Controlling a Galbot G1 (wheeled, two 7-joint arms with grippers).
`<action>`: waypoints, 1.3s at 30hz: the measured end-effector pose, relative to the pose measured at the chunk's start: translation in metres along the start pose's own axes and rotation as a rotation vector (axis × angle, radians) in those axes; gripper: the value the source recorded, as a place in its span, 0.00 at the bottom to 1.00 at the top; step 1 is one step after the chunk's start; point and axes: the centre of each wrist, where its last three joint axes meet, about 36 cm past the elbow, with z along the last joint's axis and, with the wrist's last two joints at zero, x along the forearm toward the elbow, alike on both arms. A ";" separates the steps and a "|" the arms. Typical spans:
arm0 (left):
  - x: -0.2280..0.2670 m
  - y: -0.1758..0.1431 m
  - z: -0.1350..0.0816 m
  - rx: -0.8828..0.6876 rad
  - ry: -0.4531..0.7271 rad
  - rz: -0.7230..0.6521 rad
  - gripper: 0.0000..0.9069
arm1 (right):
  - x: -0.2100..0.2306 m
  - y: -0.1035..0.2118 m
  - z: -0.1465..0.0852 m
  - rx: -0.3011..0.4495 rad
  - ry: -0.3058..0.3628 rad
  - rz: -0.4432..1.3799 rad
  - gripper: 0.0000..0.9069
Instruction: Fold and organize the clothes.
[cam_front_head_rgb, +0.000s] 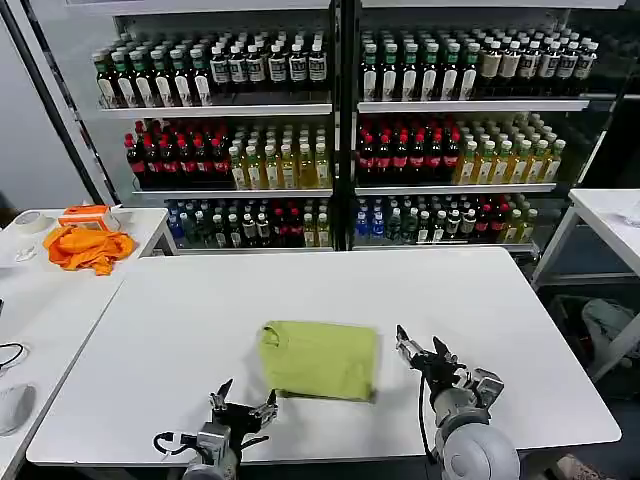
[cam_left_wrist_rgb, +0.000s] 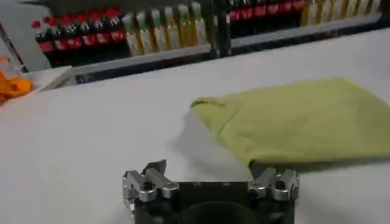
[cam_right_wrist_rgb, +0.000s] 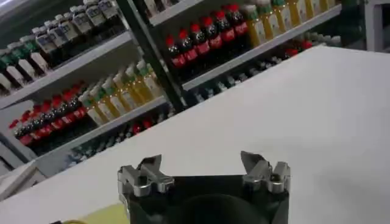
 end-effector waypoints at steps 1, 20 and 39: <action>0.001 0.001 -0.002 0.010 -0.012 -0.001 1.00 | 0.000 0.000 0.001 -0.001 0.000 0.001 1.00; 0.035 0.019 -0.026 0.107 -0.247 0.012 1.00 | 0.004 0.007 0.014 -0.009 0.035 0.008 1.00; 0.041 0.021 -0.022 0.136 -0.294 -0.022 1.00 | -0.047 0.050 0.048 -0.027 0.187 -0.029 0.00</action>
